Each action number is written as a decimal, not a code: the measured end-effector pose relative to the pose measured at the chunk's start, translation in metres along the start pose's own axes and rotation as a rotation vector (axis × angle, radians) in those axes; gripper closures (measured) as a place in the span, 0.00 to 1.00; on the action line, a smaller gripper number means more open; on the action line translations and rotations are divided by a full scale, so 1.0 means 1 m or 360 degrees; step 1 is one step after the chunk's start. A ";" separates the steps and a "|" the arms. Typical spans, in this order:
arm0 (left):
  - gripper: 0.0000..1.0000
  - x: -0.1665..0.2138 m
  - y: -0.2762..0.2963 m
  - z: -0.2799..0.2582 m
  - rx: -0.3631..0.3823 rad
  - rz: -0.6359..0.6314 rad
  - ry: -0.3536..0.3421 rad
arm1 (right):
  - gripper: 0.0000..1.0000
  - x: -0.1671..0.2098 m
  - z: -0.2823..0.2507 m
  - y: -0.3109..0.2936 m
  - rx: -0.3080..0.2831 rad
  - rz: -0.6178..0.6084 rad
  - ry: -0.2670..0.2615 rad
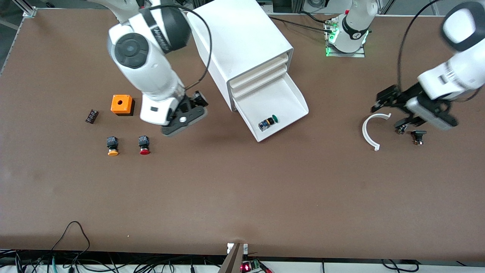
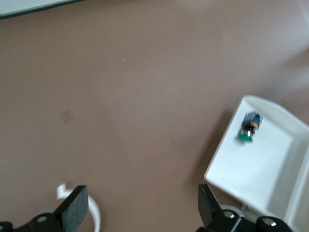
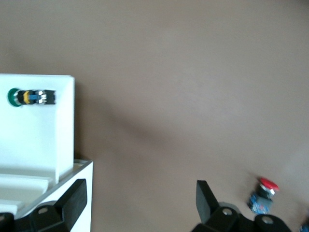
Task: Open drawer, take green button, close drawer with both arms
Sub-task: 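Reach the right gripper into the drawer while the left gripper withdraws, then lower the open right gripper over the green button in the drawer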
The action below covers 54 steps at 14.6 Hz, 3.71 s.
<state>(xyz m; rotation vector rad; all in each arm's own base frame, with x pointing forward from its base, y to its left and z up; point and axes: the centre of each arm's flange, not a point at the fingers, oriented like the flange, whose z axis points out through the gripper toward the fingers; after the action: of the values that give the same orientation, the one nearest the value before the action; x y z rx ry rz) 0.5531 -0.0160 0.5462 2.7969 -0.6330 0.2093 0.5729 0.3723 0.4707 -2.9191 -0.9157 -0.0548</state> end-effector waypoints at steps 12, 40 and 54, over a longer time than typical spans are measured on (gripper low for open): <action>0.00 -0.004 -0.004 -0.041 0.0351 -0.0165 -0.0308 | 0.00 0.050 0.105 -0.192 0.0003 -0.1025 0.0041; 0.00 0.012 0.020 -0.051 0.0402 -0.0408 -0.0191 | 0.01 0.049 0.207 -0.222 -0.0156 -0.1672 -0.0005; 0.00 0.012 0.020 -0.051 0.0402 -0.0407 -0.0191 | 0.14 0.050 0.220 -0.225 -0.0161 -0.1685 0.0018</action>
<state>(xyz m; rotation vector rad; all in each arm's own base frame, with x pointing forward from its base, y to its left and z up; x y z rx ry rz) 0.5510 -0.0237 0.6015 3.1170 -0.2833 0.0747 0.4870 0.6045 0.2693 -2.1374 -2.3449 -0.1764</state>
